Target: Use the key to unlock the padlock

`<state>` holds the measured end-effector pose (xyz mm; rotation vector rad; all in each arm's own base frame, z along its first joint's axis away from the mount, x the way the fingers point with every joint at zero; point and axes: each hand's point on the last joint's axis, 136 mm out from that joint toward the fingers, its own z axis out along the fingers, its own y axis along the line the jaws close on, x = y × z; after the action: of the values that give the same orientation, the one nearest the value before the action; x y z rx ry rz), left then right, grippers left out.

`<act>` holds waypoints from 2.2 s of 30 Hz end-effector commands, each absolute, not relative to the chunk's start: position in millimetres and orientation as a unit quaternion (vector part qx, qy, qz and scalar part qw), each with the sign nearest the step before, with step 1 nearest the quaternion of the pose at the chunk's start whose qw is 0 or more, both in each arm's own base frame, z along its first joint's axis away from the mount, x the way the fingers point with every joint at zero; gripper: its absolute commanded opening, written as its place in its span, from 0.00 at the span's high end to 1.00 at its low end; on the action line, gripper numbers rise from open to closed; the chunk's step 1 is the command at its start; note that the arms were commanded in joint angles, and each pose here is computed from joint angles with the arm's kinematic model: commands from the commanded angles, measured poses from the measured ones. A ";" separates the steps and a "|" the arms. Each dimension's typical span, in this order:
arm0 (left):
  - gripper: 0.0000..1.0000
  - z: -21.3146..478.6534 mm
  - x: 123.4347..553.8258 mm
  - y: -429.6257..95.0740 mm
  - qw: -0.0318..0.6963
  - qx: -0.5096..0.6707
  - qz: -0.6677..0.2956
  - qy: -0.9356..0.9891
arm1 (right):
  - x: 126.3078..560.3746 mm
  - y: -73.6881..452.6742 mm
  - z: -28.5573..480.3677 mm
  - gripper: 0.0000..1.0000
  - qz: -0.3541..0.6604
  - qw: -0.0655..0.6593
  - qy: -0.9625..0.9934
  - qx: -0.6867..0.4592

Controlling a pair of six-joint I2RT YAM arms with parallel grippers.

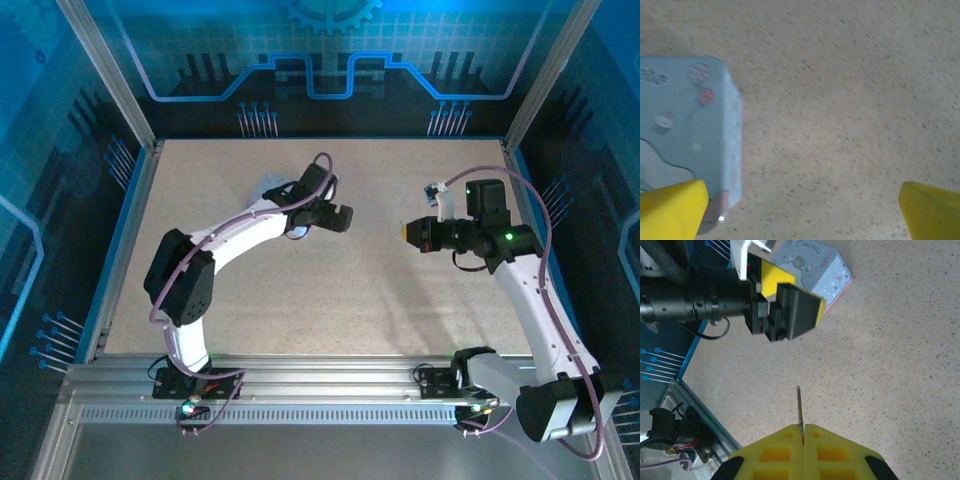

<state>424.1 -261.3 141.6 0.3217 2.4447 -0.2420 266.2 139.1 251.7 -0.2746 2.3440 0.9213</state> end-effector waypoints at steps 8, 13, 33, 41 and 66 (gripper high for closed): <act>0.01 113.7 443.4 -237.2 0.291 0.118 -0.029 0.949 | 266.6 136.6 249.7 0.97 0.356 0.291 0.883 -0.091; 0.01 97.3 438.3 -236.5 0.271 0.118 -0.027 0.955 | 267.6 135.1 249.2 0.97 0.355 0.291 0.884 -0.089; 0.01 43.3 384.0 -253.2 0.205 0.135 -0.028 0.969 | 267.7 134.5 246.9 0.97 0.357 0.290 0.884 -0.082; 0.01 44.5 368.8 -271.1 0.202 0.135 -0.049 0.969 | 267.5 133.4 246.8 0.97 0.356 0.291 0.884 -0.080; 0.01 47.4 317.3 -342.9 0.181 0.195 -0.101 0.959 | 266.7 126.5 250.1 0.97 0.347 0.298 0.886 -0.068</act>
<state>358.2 -337.5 91.5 0.4597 2.5115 -0.2411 269.4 129.7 246.5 -0.2066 2.3598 0.9160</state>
